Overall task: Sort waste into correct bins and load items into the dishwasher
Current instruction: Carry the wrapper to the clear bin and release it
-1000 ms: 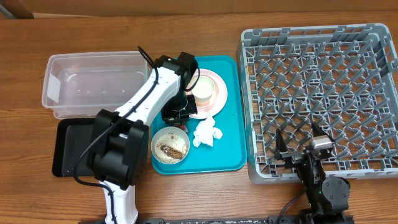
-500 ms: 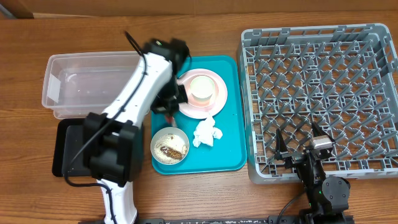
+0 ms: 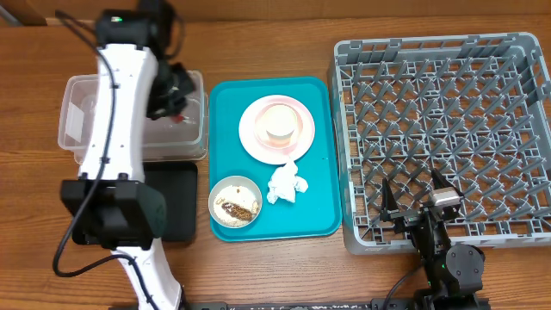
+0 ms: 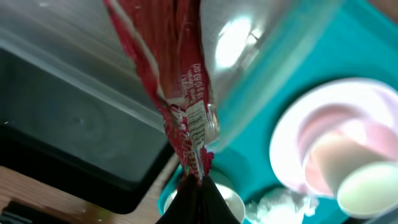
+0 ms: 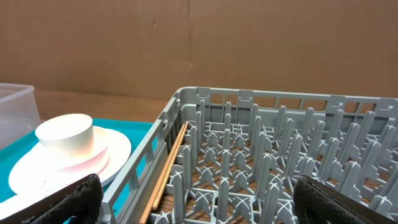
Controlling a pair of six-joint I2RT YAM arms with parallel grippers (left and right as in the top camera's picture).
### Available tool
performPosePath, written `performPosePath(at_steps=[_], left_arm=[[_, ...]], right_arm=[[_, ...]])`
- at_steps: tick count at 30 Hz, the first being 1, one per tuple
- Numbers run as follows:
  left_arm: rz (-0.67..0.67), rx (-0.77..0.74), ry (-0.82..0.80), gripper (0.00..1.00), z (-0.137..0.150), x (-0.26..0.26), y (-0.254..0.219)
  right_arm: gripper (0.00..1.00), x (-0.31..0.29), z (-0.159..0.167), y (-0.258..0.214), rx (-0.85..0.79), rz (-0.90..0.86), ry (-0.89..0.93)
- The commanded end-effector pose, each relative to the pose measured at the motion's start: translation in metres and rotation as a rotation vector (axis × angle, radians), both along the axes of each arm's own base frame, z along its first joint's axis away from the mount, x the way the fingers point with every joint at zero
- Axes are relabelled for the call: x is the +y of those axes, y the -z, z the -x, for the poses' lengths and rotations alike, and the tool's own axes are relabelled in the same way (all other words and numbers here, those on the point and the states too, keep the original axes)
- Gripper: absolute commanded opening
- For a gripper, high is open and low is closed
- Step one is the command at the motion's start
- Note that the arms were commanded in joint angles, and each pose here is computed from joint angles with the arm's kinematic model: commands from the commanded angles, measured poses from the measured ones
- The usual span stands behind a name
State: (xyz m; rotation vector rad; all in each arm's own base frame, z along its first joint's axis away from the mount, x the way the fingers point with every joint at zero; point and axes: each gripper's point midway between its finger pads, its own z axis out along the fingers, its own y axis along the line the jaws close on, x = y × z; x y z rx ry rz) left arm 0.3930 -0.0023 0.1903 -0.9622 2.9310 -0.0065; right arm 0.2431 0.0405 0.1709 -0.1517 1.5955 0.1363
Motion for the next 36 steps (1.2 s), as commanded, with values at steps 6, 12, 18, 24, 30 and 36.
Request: performPosePath(at_steps=[6, 12, 18, 24, 30, 36], left_arm=[[-0.065, 0.004, -0.283, 0.04, 0.006, 0.078, 0.004], [-0.066, -0.008, -0.344, 0.04, 0.003, 0.096, 0.017], [-0.066, -0.039, -0.347, 0.34, -0.005, 0.099, 0.021], [-0.064, -0.037, -0.31, 1.0, -0.006, 0.098, 0.02], [0.055, 0.049, -0.178, 0.94, 0.011, 0.068, 0.022], [0.24, 0.106, 0.147, 0.68, 0.026, 0.003, 0.017]], right_arm=[[1.0, 0.0, 0.0, 0.0, -0.009, -0.001, 0.001], [1.0, 0.0, 0.0, 0.0, -0.009, -0.001, 0.001], [1.0, 0.0, 0.0, 0.0, -0.009, -0.001, 0.001], [1.0, 0.0, 0.0, 0.0, -0.009, -0.001, 0.001], [1.0, 0.0, 0.0, 0.0, -0.009, -0.001, 0.001], [1.0, 0.0, 0.0, 0.0, -0.009, -0.001, 0.001]])
